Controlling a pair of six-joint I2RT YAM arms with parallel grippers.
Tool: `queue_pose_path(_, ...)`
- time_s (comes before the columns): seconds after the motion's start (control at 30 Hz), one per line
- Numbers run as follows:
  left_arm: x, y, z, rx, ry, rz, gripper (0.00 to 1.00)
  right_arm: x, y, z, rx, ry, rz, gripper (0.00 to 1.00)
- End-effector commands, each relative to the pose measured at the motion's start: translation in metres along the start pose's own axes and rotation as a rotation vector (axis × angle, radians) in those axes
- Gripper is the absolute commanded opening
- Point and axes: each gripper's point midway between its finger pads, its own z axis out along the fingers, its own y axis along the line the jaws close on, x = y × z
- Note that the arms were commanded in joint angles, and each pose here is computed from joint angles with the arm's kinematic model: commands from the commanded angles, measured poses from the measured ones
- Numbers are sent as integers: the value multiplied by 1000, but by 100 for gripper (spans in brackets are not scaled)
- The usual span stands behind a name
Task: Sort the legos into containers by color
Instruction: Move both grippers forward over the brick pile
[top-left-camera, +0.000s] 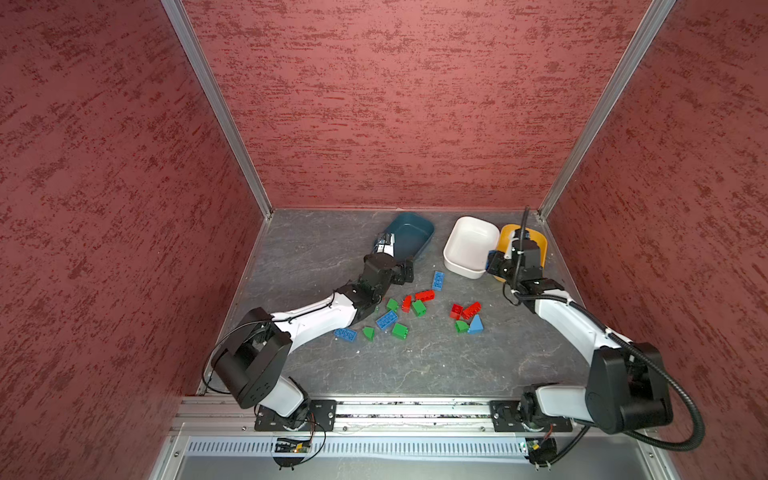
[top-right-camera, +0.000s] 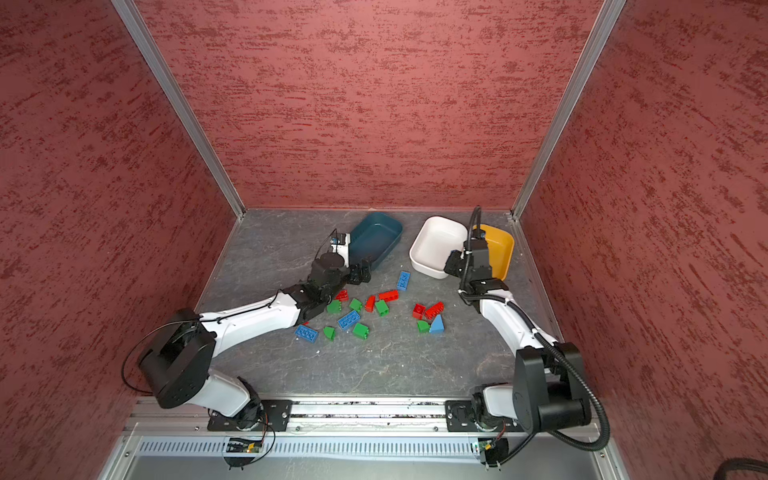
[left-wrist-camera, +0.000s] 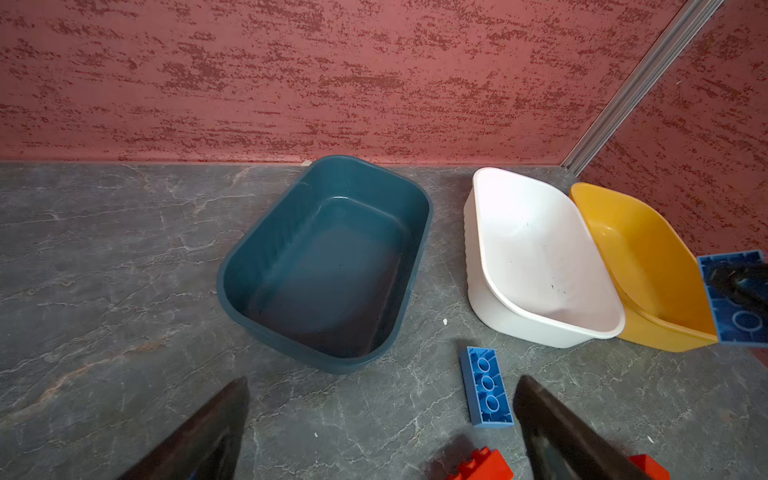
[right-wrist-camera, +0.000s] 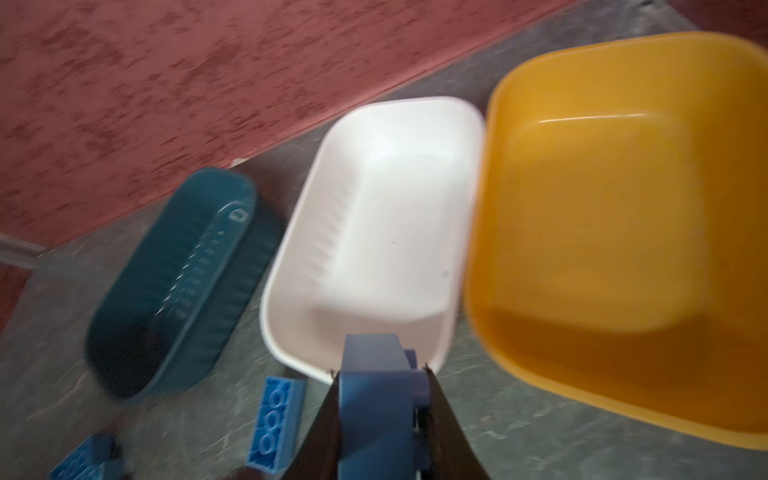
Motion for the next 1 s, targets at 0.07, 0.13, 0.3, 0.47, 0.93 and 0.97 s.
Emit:
queue_pose_path(0.07, -4, -2, -1, 9, 6, 20, 99, -22, -50, 27, 74, 79, -9, 12)
queue_pose_path(0.13, -3, 0, -1, 1, 9, 18, 99, -21, -69, 40, 106, 124, -13, 12)
queue_pose_path(0.3, -3, 1, -3, -3, 12, 12, 99, -20, -100, 68, 226, 231, -86, 12)
queue_pose_path(0.47, -2, 3, -3, -15, 12, 8, 99, -20, -108, 88, 257, 290, -110, 16)
queue_pose_path(0.93, 1, -6, 2, 32, 30, -22, 99, -23, -74, 49, 185, 269, 12, 58)
queue_pose_path(0.97, 3, -7, 3, 33, 41, -25, 99, -17, -68, 43, 164, 277, 21, 60)
